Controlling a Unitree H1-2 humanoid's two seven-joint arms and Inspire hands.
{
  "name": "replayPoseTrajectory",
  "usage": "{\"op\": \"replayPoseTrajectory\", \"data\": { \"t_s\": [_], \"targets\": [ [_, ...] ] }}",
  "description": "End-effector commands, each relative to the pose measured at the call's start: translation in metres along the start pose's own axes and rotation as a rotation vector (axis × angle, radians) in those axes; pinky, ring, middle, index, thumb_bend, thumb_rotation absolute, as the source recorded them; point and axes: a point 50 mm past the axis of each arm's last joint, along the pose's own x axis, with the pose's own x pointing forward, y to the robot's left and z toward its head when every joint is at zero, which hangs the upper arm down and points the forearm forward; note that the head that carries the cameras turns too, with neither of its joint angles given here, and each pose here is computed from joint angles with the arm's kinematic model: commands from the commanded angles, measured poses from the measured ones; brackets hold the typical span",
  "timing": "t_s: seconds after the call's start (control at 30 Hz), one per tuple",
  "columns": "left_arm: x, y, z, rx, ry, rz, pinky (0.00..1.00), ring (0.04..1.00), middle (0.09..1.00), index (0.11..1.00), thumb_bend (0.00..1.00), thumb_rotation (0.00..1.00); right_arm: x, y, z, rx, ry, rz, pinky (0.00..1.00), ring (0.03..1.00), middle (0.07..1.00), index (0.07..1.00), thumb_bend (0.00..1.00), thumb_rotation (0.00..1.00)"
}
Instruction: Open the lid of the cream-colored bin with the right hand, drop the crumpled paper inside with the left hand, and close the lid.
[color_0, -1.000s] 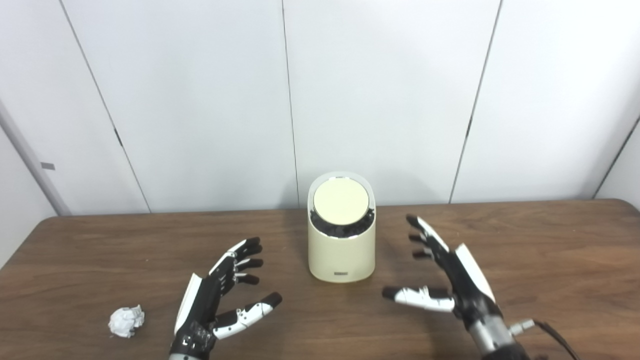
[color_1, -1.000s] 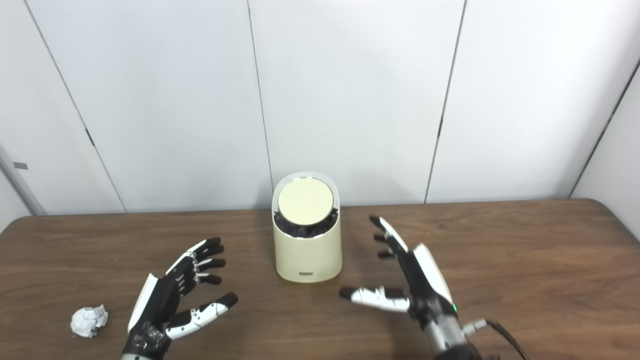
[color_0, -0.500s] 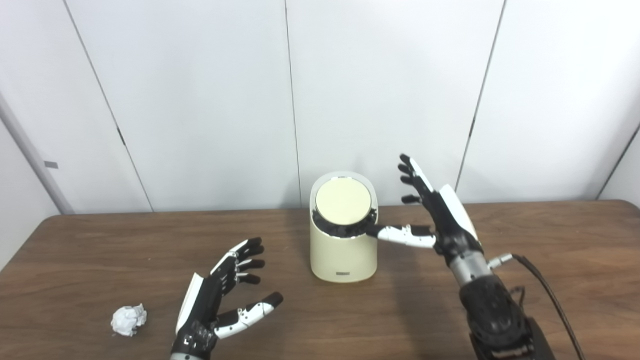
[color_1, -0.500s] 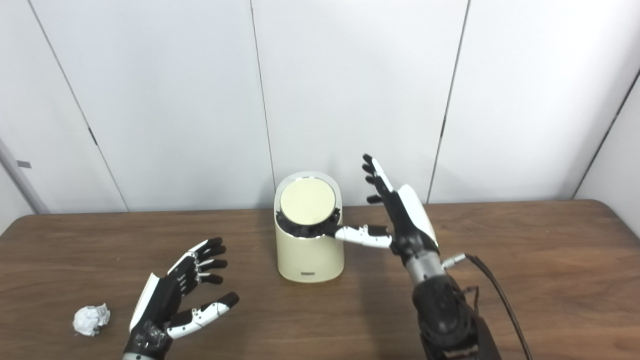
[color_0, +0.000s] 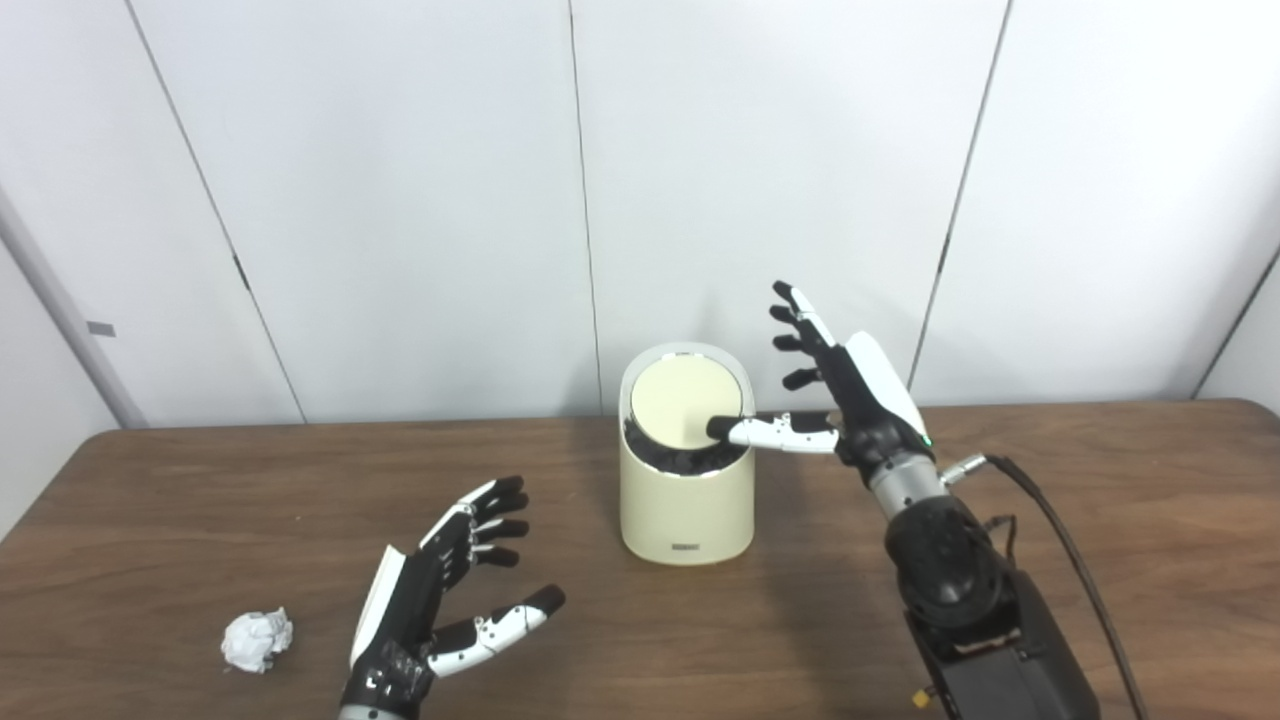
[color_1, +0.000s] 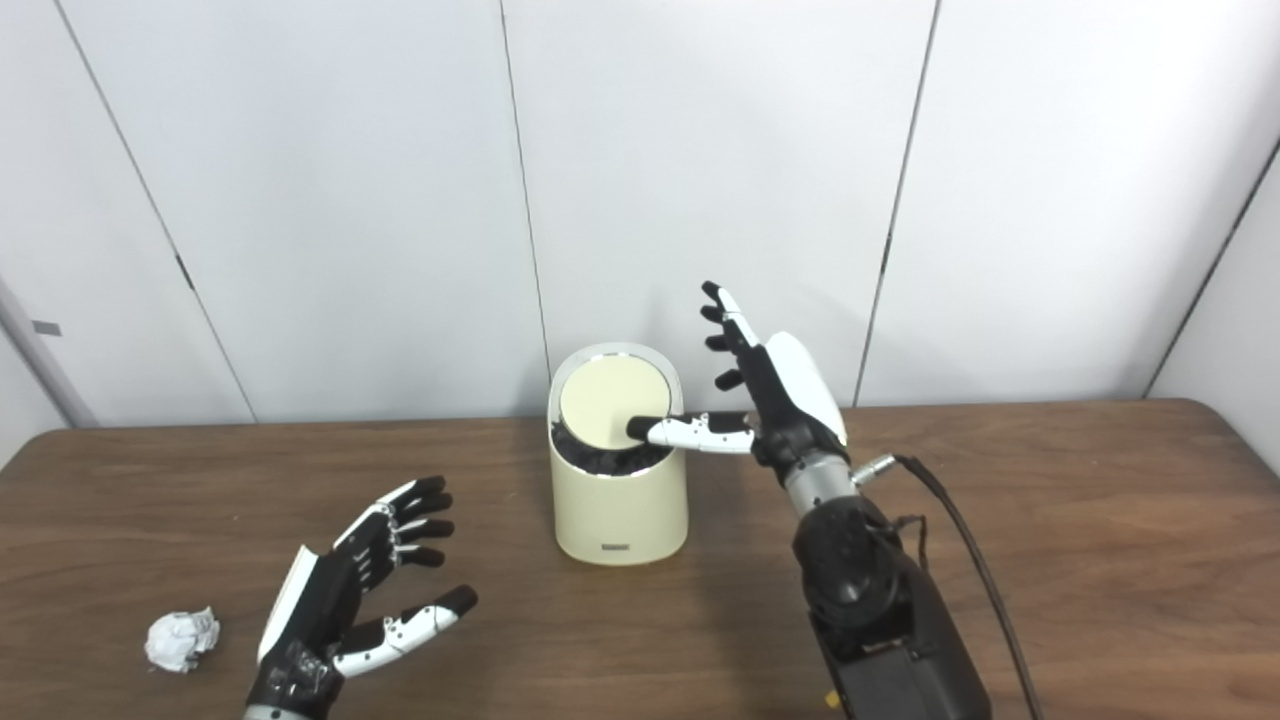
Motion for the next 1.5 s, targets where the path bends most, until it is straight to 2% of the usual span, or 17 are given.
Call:
{"op": "replayPoseTrajectory", "data": {
  "t_s": [0.0, 0.07, 0.37, 0.73, 0.93, 1.23, 1.47],
  "targets": [
    [0.011, 0.004, 0.011, 0.016, -0.065, 0.006, 0.66, 0.756, 0.826, 0.853, 0.71, 0.21, 0.019, -0.015, 0.026, -0.014, -0.089, -0.067, 0.61, 0.812, 0.910, 0.968, 0.81, 0.43],
    [0.011, 0.004, 0.011, 0.016, -0.067, 0.005, 0.65, 0.756, 0.828, 0.853, 0.71, 0.21, 0.023, -0.013, 0.029, -0.012, -0.084, -0.068, 0.61, 0.810, 0.912, 0.964, 0.82, 0.42],
    [0.010, 0.003, 0.011, 0.010, -0.064, 0.007, 0.65, 0.756, 0.827, 0.850, 0.72, 0.21, 0.035, -0.008, 0.032, -0.017, -0.074, -0.046, 0.72, 0.876, 0.944, 0.964, 0.83, 0.43],
    [0.009, 0.002, 0.011, 0.000, -0.064, 0.010, 0.65, 0.757, 0.829, 0.852, 0.72, 0.21, 0.041, -0.002, 0.034, -0.032, -0.069, -0.028, 0.69, 0.874, 0.945, 0.967, 0.83, 0.41],
    [0.009, 0.002, 0.011, 0.005, -0.070, 0.007, 0.65, 0.755, 0.828, 0.854, 0.71, 0.21, 0.042, 0.002, 0.033, -0.048, -0.084, -0.037, 0.69, 0.858, 0.913, 0.947, 0.87, 0.35],
    [0.007, 0.001, 0.013, 0.002, -0.069, 0.011, 0.65, 0.757, 0.827, 0.853, 0.71, 0.21, 0.043, 0.006, 0.033, -0.109, -0.094, -0.021, 0.76, 0.874, 0.905, 0.939, 0.88, 0.28],
    [0.005, 0.000, 0.015, 0.008, -0.069, 0.013, 0.66, 0.756, 0.825, 0.851, 0.72, 0.23, 0.044, 0.007, 0.027, -0.180, -0.097, -0.015, 0.71, 0.838, 0.882, 0.932, 0.90, 0.24]
  ]
}}
